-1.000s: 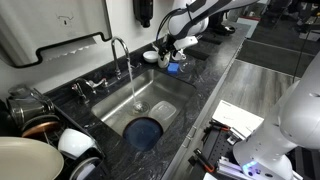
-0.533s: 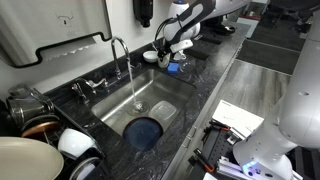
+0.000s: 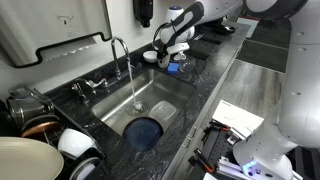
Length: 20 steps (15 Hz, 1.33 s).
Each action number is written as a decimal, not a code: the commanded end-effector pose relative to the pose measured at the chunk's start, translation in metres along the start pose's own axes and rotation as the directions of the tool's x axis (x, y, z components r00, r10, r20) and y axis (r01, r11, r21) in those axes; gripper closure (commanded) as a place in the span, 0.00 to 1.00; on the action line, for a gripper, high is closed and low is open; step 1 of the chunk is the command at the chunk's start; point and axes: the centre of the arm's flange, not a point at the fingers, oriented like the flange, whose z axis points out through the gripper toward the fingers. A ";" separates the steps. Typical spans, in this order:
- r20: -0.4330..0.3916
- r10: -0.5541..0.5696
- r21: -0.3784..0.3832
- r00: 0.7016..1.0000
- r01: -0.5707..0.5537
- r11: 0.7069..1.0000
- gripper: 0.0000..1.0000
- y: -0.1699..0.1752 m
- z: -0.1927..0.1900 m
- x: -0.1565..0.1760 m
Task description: Put the cup in the sink
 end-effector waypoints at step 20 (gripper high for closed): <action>0.085 0.127 0.026 0.988 -0.130 0.991 0.96 0.004 -0.002 0.009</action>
